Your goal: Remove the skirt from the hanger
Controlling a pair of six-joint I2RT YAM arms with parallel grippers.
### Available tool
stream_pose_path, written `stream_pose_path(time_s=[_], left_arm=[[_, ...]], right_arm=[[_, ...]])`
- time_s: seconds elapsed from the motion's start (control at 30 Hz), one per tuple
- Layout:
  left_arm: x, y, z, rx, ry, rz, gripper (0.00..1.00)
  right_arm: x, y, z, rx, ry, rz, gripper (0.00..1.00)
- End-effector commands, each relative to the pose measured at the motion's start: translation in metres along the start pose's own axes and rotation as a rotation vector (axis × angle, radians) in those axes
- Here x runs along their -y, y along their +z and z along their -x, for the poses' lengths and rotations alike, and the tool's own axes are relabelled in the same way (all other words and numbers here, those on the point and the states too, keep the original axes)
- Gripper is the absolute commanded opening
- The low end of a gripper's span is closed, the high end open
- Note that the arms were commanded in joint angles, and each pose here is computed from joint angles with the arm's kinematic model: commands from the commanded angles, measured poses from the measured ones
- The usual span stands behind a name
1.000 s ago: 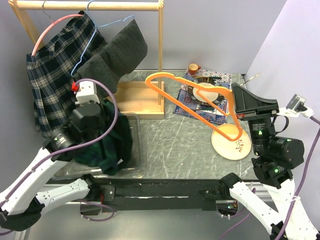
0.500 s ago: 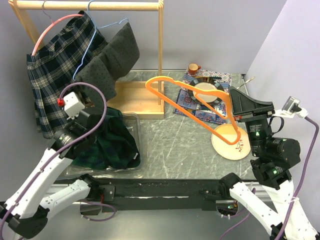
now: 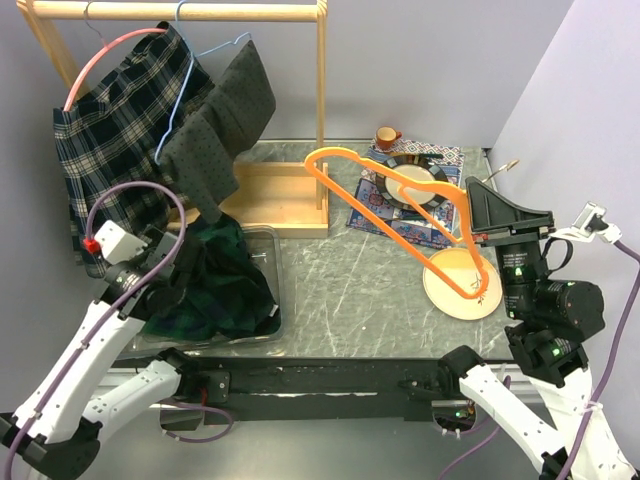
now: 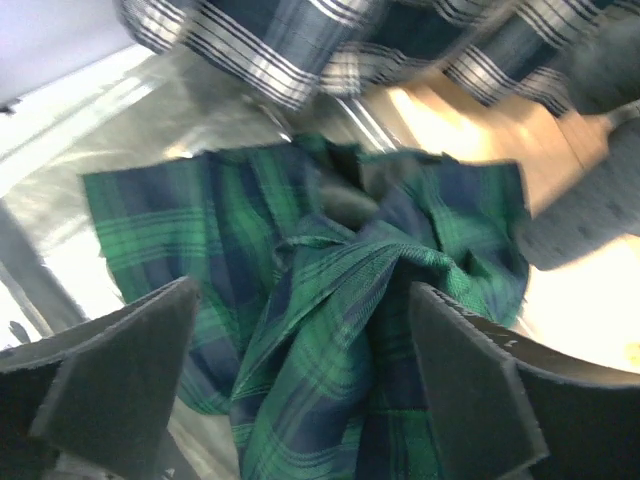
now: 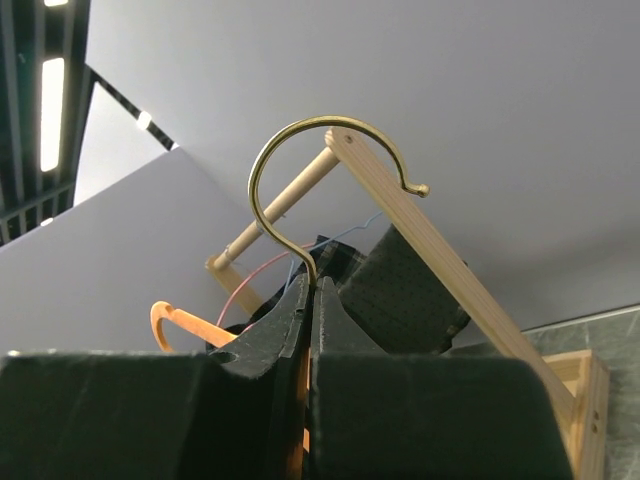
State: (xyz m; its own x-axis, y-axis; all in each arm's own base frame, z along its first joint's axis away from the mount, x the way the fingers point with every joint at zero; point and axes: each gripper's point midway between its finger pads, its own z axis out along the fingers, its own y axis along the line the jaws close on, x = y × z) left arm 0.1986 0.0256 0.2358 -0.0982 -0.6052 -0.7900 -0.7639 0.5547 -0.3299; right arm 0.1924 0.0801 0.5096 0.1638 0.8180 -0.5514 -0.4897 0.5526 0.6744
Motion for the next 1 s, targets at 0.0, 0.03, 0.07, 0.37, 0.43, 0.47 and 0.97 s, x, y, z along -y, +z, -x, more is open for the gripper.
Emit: stream_pose_path(time_s=[0.0,0.03,0.07,0.37,0.43,0.47,0.97], left_arm=[[-0.021,0.004,0.023,0.102,-0.008,0.092,0.95],[-0.021,0.004,0.032,0.132,-0.009,0.099,0.99],[-0.019,-0.001,0.054,0.206,-0.009,0.098,0.99],[0.093,-0.046,0.105,0.232,0.166,-0.402,0.92],[0.11,-0.048,0.081,0.135,0.14,-0.489,0.83],[0.114,-0.042,0.065,0.086,0.13,-0.491,0.78],[-0.012,0.056,-0.133,-0.287,-0.051,0.08,0.53]], right_arm=[[-0.018,-0.008,0.036,0.094,0.011,0.022,0.0],[-0.018,-0.008,0.037,0.097,0.011,0.019,0.0],[-0.018,-0.008,0.037,0.098,0.011,0.02,0.0],[-0.014,-0.009,0.032,0.087,0.033,0.011,0.0],[-0.012,-0.009,0.03,0.082,0.036,0.008,0.0],[-0.012,-0.009,0.029,0.08,0.037,0.008,0.0],[-0.001,-0.008,0.02,0.07,0.02,-0.016,0.0]])
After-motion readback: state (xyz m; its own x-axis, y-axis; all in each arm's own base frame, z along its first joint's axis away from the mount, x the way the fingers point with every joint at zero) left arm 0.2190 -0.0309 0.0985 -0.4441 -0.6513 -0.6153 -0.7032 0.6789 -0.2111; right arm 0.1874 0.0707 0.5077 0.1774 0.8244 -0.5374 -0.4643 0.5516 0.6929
